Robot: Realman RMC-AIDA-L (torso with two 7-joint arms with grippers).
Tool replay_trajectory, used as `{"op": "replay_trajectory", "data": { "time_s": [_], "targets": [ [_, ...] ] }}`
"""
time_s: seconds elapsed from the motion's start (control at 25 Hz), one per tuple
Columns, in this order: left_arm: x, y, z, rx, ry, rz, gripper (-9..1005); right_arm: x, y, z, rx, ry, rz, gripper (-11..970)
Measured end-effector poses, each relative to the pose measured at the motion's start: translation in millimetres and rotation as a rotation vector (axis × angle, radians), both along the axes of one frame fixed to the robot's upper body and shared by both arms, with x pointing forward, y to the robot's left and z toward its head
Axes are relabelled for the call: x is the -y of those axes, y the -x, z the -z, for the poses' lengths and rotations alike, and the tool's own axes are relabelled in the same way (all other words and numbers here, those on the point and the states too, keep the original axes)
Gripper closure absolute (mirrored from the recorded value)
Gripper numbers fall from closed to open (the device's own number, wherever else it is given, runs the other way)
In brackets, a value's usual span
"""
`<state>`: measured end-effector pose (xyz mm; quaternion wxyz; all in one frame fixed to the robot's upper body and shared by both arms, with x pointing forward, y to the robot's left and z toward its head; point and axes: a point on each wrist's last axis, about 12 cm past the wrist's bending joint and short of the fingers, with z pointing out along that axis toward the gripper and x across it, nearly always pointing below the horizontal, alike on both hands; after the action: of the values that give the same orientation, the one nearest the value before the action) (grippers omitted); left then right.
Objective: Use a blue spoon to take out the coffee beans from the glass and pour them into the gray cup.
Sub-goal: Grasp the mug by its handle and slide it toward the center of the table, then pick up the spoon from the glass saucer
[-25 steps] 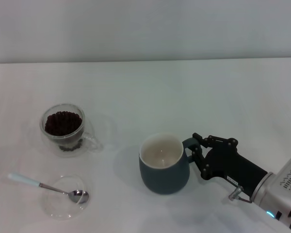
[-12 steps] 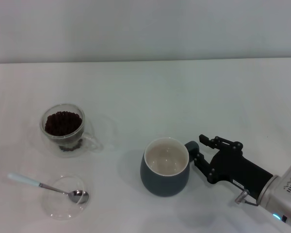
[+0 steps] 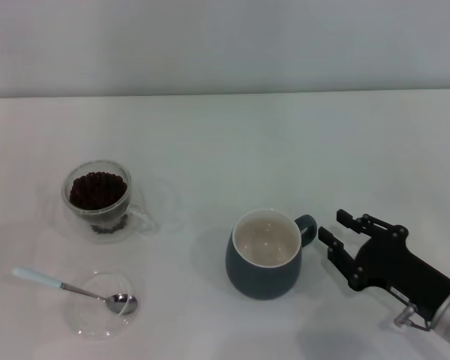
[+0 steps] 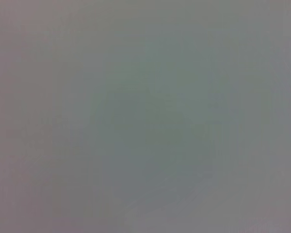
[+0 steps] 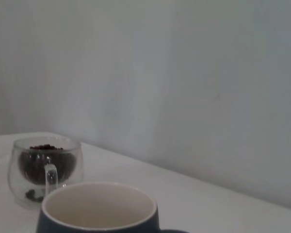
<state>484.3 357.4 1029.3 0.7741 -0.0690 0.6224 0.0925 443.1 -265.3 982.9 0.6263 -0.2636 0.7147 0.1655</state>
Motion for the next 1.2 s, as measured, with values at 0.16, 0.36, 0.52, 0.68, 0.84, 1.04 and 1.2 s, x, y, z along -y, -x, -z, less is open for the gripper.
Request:
{"op": "replay_trajectory", "data": {
  "time_s": [0.16,0.36,0.52,0.68,0.84,1.04,1.2],
  "targets": [
    [-0.9,-0.4,-0.7,0.003,-0.001,-0.003,104,8.1,11.1,-1.3,0.031,-0.010,-0.009,565],
    [-0.4,-1.0,-1.0,0.004,-0.001,0.000,103,16.3,19.3,-0.1,0.037,-0.004,0.002,565],
    [1.6,1.4,1.6,-0.002,0.023,0.012,103,30.8,23.9,-4.4,0.074,-0.020,0.059,565],
    [0.7,7.1,4.3,0.005,0.090,0.023,104,45.6,24.7,-13.4,0.139,-0.052,0.135,565],
    [1.6,18.5,7.2,0.020,0.148,0.059,107,60.7,24.5,-20.5,0.178,-0.086,0.207,564],
    [8.5,34.8,7.0,0.080,0.245,0.129,109,73.9,21.9,-27.6,0.226,-0.082,0.251,564],
    [10.9,50.7,7.8,0.138,0.411,0.173,109,87.4,17.7,-33.7,0.260,-0.079,0.312,564]
  ]
}}
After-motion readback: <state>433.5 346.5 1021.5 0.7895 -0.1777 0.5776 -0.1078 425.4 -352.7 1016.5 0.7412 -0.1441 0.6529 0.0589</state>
